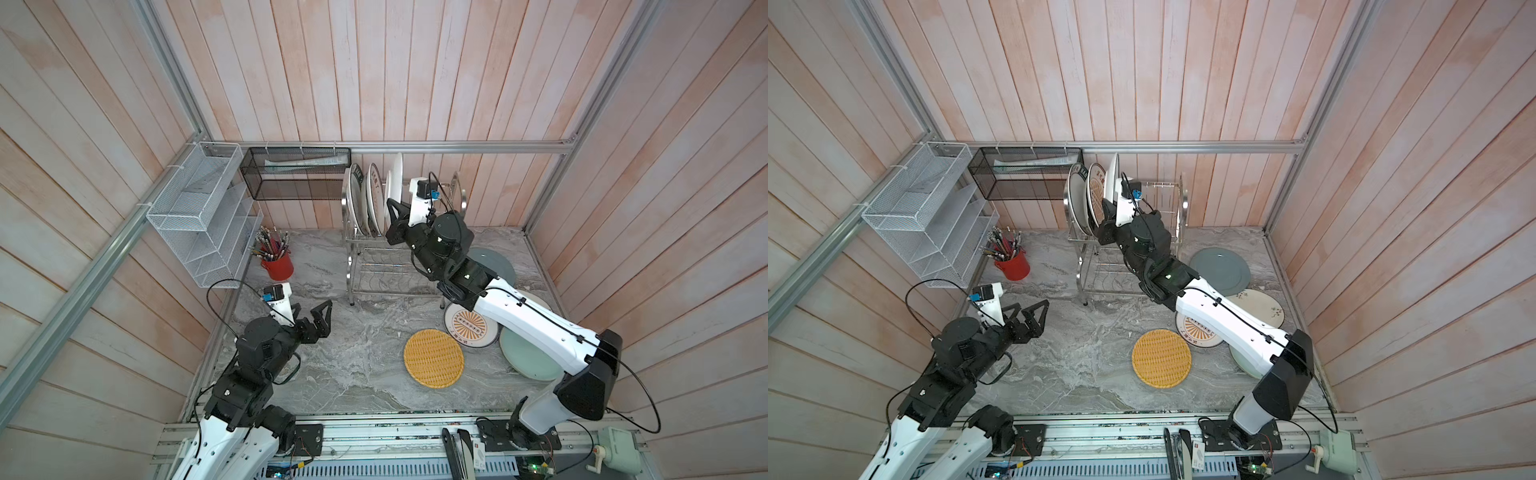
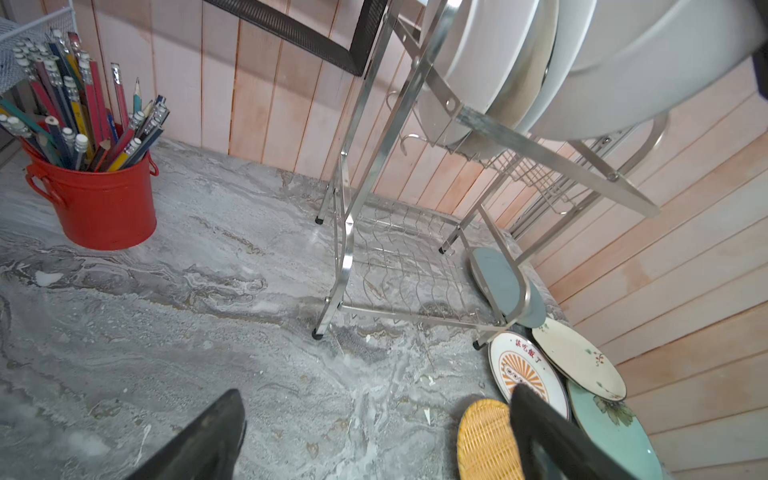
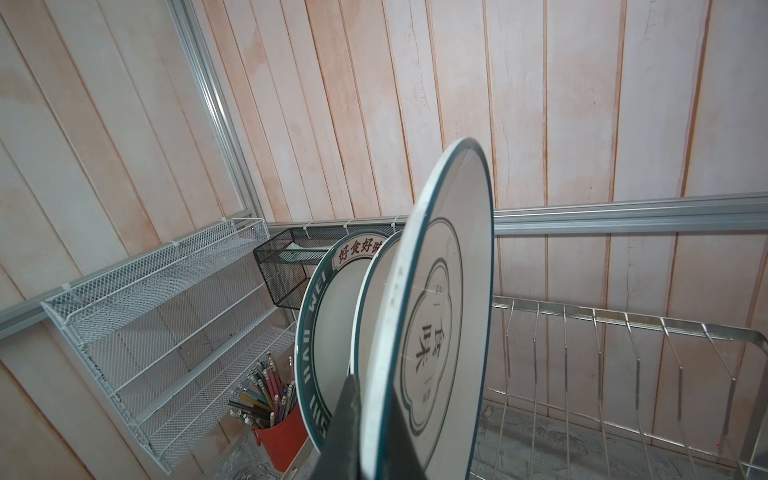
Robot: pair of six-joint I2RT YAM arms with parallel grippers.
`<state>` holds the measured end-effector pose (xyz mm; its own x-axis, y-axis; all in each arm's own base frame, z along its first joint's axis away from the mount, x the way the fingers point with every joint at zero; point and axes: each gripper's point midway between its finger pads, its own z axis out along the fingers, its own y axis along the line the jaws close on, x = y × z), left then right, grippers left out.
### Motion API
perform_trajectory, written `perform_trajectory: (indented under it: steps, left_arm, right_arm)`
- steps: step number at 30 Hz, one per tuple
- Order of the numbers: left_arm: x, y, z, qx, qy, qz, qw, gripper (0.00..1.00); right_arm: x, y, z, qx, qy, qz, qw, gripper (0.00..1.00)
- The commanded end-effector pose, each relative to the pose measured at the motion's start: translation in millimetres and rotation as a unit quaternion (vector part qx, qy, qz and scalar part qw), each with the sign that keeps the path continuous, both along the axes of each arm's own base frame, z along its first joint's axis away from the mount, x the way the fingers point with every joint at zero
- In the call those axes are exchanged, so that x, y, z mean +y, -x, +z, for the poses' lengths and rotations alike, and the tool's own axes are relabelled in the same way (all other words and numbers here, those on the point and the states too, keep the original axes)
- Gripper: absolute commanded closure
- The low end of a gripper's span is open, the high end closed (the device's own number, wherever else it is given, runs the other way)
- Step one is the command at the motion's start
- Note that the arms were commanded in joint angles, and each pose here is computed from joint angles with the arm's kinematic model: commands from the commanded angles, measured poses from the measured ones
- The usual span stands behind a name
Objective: Load the plates into the dish rack
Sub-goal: 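Carry the upright white plate with the right gripper into the rack's upper tier, then lower the white plate into the upper tier slot beside the sunburst plate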
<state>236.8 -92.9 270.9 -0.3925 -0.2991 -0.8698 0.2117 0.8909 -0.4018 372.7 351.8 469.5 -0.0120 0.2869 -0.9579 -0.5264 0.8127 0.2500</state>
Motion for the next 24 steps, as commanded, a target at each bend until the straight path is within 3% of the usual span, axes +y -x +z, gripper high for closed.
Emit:
perform_trajectory:
  steps: [1,10,24]
  left_arm:
    - [-0.7,6.2,-14.6,0.017,-0.019,-0.013,1.0,0.0]
    - [-9.4,8.2,-16.9,0.018,-0.017,-0.039,0.999,0.0]
    - [-11.8,10.6,-15.0,0.014,-0.013,-0.048,0.999,0.0]
  right_arm:
    - [-15.0,-5.9,38.5,-0.032,-0.057,-0.031,0.997,1.0]
    - [-7.6,-29.6,14.4,-0.014,-0.04,-0.058,0.997,1.0]
    - [7.8,-35.2,-1.2,-0.002,-0.027,-0.02,0.999,1.0]
